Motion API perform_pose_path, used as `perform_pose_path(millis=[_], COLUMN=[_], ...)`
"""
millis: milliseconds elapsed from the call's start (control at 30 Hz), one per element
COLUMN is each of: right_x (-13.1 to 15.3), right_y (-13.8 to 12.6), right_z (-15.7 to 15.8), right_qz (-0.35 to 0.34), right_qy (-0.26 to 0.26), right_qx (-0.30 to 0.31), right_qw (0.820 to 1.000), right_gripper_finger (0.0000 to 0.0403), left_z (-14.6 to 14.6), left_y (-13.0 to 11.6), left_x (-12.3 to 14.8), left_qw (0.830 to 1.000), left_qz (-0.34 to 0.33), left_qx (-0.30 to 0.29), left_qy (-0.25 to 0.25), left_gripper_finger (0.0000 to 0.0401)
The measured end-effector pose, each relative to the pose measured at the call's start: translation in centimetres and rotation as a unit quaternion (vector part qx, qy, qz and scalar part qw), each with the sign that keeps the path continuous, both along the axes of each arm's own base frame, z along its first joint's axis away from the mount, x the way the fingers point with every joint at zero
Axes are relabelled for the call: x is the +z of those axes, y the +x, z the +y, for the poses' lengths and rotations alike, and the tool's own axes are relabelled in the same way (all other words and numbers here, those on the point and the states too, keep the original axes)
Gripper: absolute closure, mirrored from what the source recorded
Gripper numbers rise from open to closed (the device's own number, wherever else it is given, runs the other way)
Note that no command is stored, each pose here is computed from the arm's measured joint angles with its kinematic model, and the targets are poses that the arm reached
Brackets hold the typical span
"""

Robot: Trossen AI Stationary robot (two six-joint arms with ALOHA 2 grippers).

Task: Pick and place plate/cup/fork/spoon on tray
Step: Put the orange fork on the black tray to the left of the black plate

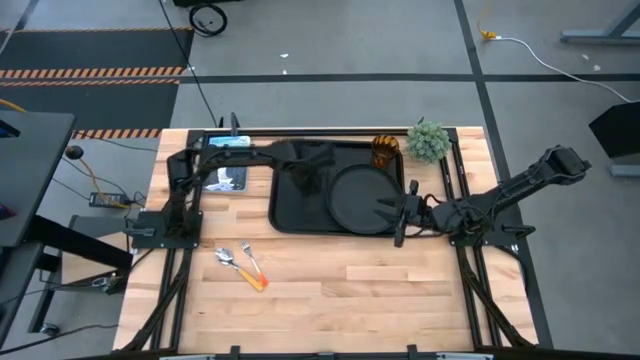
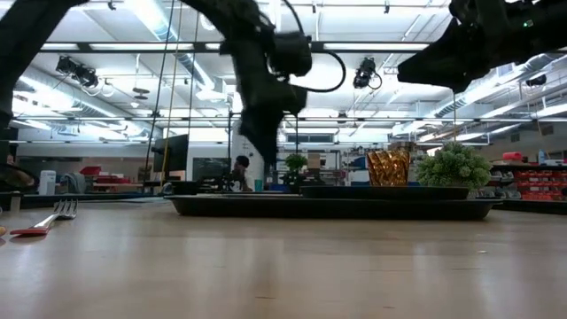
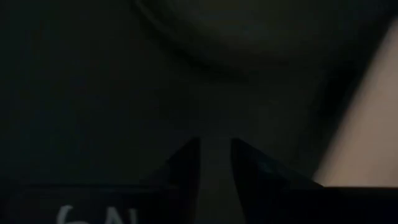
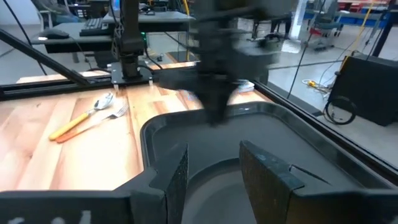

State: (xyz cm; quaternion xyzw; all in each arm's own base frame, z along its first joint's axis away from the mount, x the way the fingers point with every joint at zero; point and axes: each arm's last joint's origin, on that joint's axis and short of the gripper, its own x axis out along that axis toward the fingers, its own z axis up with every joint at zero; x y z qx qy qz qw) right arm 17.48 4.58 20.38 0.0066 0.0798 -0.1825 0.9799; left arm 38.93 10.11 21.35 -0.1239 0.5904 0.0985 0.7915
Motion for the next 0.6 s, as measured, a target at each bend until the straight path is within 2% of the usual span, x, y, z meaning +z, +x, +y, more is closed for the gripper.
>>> perform_pose_path(millis=[100,233,400,500,600], right_x=[0.0,0.1,0.1,0.1,0.1], right_y=[-0.1,-0.1,0.0,0.0,0.0], right_z=[0.1,0.1,0.1,0.2,0.2], right_qz=[0.004,0.01,0.02,0.026,0.031], right_qy=[-0.014,-0.035,-0.061,-0.079,-0.098], right_qx=[-0.002,0.001,0.009,0.013,0.016], right_qw=[1.0,0.999,0.998,0.996,0.995], right_gripper_finger=[0.0252,0.0252,0.0252,0.0252,0.0252], left_z=[-2.4,-5.9,-10.3,-12.2,-13.7], left_y=[-1.0,-1.8,-2.0,-2.2,-2.5], left_x=[0.3,0.3,0.3,0.7,0.9], left_qw=[0.996,0.987,0.98,0.973,0.961], left_qz=[0.062,0.127,0.144,0.122,0.103], left_qx=[0.049,0.092,0.138,0.187,0.241], left_qy=[-0.037,-0.044,0.017,0.064,0.087], left_gripper_finger=[0.0309,0.0312,0.0312,0.0312,0.0309])
